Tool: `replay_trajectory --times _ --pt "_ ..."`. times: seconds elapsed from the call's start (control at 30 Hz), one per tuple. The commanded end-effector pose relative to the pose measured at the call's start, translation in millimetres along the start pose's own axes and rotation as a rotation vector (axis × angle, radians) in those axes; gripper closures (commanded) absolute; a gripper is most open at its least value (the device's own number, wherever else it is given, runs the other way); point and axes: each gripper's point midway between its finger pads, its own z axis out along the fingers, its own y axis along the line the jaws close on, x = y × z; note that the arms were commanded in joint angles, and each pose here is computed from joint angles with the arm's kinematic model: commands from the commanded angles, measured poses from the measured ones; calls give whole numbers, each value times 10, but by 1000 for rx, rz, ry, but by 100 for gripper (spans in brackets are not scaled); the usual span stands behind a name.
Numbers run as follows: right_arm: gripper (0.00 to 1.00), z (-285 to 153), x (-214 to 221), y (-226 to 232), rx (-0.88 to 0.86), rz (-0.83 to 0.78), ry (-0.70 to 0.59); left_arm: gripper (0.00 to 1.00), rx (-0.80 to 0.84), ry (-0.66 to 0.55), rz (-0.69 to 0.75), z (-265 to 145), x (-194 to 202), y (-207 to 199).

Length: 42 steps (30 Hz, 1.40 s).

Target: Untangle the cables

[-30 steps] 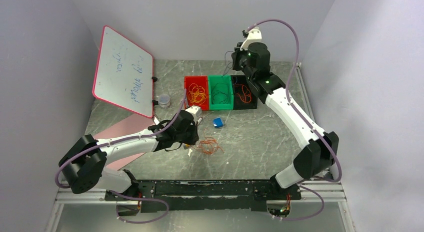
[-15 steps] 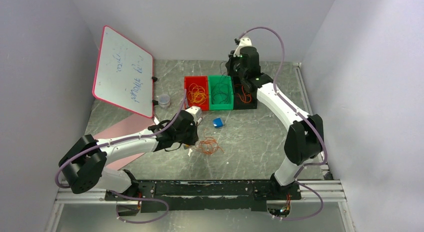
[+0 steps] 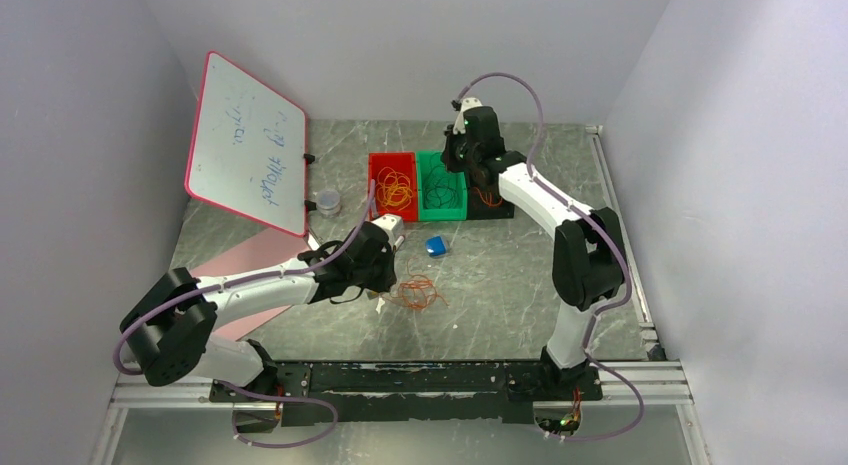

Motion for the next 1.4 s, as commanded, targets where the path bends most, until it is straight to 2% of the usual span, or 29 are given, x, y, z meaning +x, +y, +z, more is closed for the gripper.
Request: replay_trajectory --times 0.0,0.43,0.77,0.87,1.0,1.03,1.1,1.13,1.37 --pt "100 71 63 -89 44 11 40 93 26 9 6 7 1 -73" --pt "100 572 704 -182 66 -22 235 93 25 -8 10 -54 -74 -91" --pt "100 679 839 -201 82 -52 263 93 25 -14 -1 -80 -93 -97" --pt "92 581 662 -178 81 -55 208 93 27 -15 -1 -81 -97 -104" --pt "76 342 254 -124 83 -61 107 93 27 -14 3 -73 -102 -106" --pt "70 286 170 -130 93 -64 88 93 28 -14 4 -69 -102 -110" --pt "51 183 33 -147 114 -69 54 93 30 -12 6 -61 -102 -113" --pt "47 129 -17 -152 120 -72 42 93 33 -12 6 -59 -105 -121" --pt "45 -284 -286 -70 99 -80 -40 93 40 -12 10 -46 -117 -142"
